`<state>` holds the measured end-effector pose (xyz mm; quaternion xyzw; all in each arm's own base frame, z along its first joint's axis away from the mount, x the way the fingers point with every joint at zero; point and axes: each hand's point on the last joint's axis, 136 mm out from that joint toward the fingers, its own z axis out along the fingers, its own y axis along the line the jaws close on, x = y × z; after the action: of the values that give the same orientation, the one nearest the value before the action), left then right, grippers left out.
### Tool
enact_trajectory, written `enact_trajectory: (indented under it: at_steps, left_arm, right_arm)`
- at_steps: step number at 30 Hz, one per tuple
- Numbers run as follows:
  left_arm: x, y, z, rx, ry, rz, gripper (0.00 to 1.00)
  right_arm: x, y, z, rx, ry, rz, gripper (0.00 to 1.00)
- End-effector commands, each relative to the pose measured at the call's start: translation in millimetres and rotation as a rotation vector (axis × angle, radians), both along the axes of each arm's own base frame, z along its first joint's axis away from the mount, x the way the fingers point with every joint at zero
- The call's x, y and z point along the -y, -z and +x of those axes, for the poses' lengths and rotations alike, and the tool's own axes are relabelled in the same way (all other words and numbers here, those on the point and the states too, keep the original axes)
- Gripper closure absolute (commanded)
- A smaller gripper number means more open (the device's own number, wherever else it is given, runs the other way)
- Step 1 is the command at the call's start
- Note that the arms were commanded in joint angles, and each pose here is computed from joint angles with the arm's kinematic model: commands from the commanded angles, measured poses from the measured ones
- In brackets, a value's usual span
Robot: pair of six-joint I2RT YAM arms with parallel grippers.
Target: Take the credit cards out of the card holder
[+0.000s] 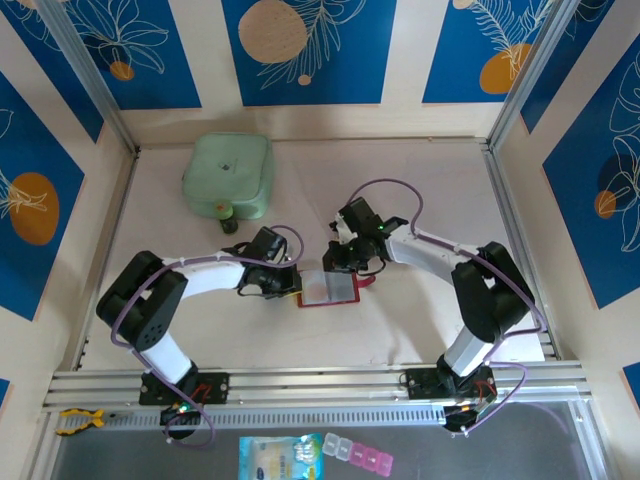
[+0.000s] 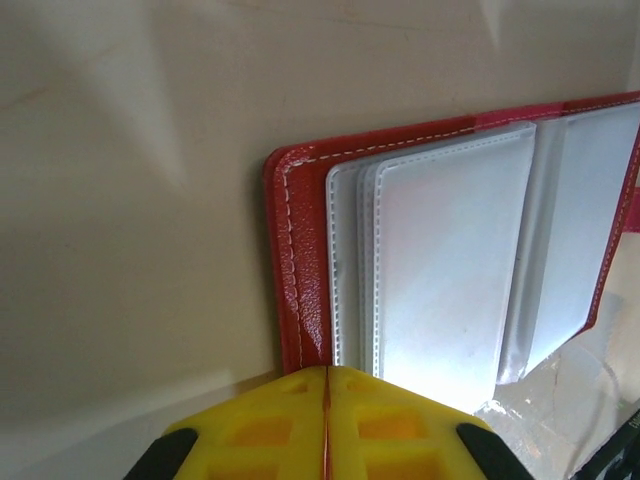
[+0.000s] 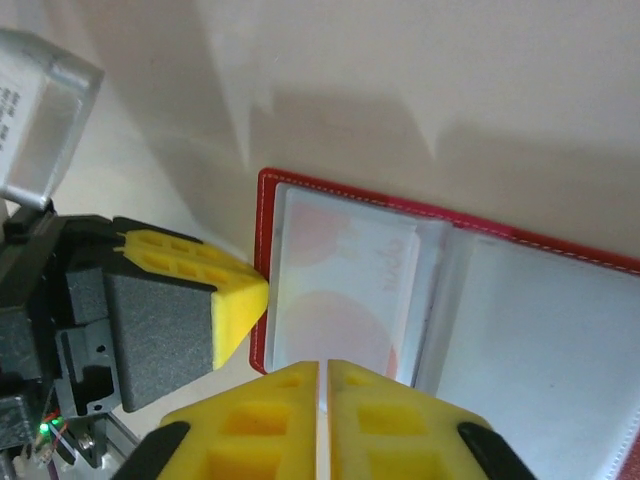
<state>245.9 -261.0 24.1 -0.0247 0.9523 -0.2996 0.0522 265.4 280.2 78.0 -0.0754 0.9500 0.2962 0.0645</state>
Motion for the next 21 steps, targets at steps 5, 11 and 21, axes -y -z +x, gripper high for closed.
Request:
enact_trajectory:
  at_steps: [5,11,21]
  left_arm:
    - [-11.5,11.5,-0.6,-0.008,0.003,0.068,0.9]
    - [-10.8,9.4,-0.3,-0.004,0.002,0.062,0.9]
    - [-13.8,14.9,-3.5,-0.017,0.005,0.078,0.9]
  right_arm:
    - [-17.1,9.1,-13.9,-0.119,-0.001,0.046,0.74]
    - [-26.3,19.7,-19.5,-0.176,-0.001,0.081,0.73]
    - [-35.6,32.4,-21.6,-0.217,-0.006,0.083,0.74]
